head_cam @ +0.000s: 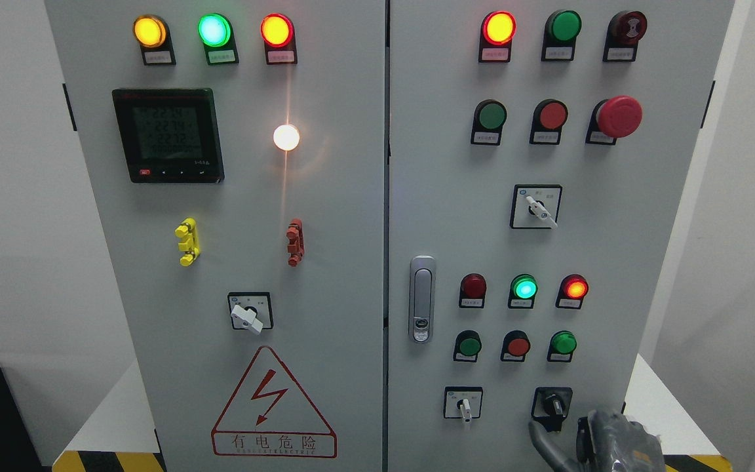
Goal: Flip black knob to close circuit
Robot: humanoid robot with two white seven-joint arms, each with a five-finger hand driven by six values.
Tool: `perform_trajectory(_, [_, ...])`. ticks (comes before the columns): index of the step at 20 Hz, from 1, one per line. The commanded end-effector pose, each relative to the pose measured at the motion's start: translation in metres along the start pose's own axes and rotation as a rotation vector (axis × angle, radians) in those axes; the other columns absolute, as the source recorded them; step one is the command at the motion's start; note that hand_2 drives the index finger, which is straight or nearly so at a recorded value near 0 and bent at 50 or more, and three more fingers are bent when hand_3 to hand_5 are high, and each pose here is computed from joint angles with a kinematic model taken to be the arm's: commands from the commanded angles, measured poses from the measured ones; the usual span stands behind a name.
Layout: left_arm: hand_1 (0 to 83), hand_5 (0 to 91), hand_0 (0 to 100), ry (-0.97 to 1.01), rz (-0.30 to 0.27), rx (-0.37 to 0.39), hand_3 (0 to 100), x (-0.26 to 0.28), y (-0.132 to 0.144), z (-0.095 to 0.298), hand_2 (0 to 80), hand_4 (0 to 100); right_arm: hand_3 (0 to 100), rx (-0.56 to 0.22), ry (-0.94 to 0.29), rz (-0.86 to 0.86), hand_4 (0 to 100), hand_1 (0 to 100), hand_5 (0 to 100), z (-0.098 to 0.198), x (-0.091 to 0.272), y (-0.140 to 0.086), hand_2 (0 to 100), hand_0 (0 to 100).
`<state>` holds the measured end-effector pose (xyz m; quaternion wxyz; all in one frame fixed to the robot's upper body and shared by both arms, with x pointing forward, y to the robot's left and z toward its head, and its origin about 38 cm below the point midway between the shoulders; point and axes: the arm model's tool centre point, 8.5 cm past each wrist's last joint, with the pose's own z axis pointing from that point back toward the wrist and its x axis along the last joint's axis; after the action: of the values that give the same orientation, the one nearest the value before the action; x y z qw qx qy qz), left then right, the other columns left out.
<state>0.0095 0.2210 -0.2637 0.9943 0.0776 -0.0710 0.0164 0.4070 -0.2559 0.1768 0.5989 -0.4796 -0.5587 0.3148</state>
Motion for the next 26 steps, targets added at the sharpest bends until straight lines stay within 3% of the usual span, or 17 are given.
perform_trajectory(1, [55.6,0.0,12,-0.001,0.0,0.004,0,0.0,0.0,0.0,0.0,0,100,-0.008,-0.053,-0.012,98,1,100,0.018,0.015,-0.002,92,0])
perform_trajectory(8, [55.6,0.0,12,-0.001,0.0,0.004,0,0.0,0.0,0.0,0.0,0,100,-0.035,-0.059,-0.106,97,2,98,0.063,0.01,-0.008,88,0])
perform_trajectory(14, [55.6,0.0,12,0.0,0.0,0.004,0,0.0,0.0,0.0,0.0,0,100,0.001,-0.046,-0.399,89,2,84,0.094,0.015,0.001,76,0])
perform_trajectory(17, [55.6,0.0,12,0.0,0.0,0.004,0,0.0,0.0,0.0,0.0,0,92,0.008,-0.053,-0.574,85,3,76,0.104,0.01,0.009,68,0])
perform_trajectory(19, [55.6,0.0,12,-0.001,0.0,0.004,0,0.0,0.0,0.0,0.0,0,85,-0.007,-0.099,-0.693,77,4,68,0.112,0.008,0.011,59,0])
perform_trajectory(22, [55.6,0.0,12,0.0,0.0,0.004,0,0.0,0.0,0.0,0.0,0,65,0.013,-0.108,-0.821,64,5,58,0.127,-0.001,0.019,47,0])
perform_trajectory(26, [55.6,0.0,12,-0.001,0.0,0.004,0,0.0,0.0,0.0,0.0,0,46,0.023,-0.081,-1.004,48,5,46,0.144,-0.004,0.03,33,0])
